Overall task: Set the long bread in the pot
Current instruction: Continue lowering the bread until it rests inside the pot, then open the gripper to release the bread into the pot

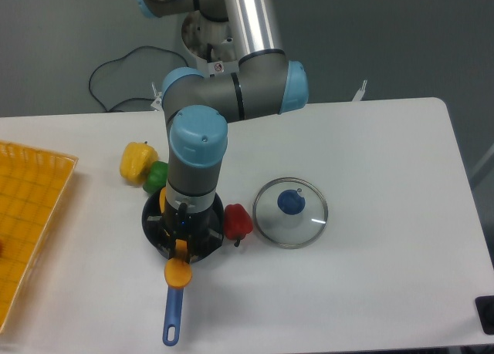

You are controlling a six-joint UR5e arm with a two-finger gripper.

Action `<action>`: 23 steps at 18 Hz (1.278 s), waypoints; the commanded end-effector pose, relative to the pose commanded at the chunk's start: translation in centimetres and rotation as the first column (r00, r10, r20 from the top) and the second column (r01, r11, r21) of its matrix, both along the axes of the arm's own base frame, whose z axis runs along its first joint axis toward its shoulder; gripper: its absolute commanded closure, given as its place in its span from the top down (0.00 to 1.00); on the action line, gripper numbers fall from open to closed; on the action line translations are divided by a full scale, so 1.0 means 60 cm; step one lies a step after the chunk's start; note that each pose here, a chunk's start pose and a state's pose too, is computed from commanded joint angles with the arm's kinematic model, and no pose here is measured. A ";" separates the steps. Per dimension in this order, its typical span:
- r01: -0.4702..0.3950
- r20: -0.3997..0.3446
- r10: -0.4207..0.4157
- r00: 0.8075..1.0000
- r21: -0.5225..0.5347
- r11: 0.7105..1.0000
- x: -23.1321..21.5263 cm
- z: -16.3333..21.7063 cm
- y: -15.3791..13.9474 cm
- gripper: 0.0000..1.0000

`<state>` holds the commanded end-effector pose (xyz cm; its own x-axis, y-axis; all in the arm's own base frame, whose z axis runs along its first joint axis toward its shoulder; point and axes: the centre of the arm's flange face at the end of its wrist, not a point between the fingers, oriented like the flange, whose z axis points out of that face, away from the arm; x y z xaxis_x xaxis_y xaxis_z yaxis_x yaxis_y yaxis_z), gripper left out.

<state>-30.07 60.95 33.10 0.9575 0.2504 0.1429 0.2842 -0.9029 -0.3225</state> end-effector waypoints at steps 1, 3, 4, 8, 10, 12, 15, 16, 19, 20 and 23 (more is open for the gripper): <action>0.003 0.000 -0.003 1.000 -0.001 1.000 0.001 -0.002 0.001 0.35; 0.004 -0.001 -0.004 1.000 0.000 1.000 0.000 -0.001 0.002 0.35; 0.006 -0.002 -0.006 1.000 0.000 1.000 0.000 -0.001 0.003 0.34; 0.047 -0.030 -0.047 0.998 -0.014 0.999 -0.004 -0.004 0.003 0.34; 0.047 -0.029 -0.047 0.998 -0.015 0.999 -0.005 -0.006 0.003 0.34; 0.048 -0.029 -0.048 0.998 -0.021 0.999 -0.005 -0.012 0.003 0.34; 0.045 -0.032 -0.046 0.998 -0.030 0.999 -0.005 -0.015 0.000 0.34; 0.045 -0.031 -0.046 0.998 -0.031 0.998 -0.005 -0.017 0.000 0.34; 0.047 -0.031 -0.048 0.998 -0.031 0.998 -0.005 -0.018 0.000 0.35; 0.048 -0.032 -0.049 0.998 -0.033 0.998 -0.004 -0.019 -0.001 0.35; 0.048 -0.031 -0.049 0.998 -0.035 0.998 -0.003 -0.021 0.000 0.35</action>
<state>-30.25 60.98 31.84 0.9726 0.2077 0.1049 0.2300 -0.9260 -0.2995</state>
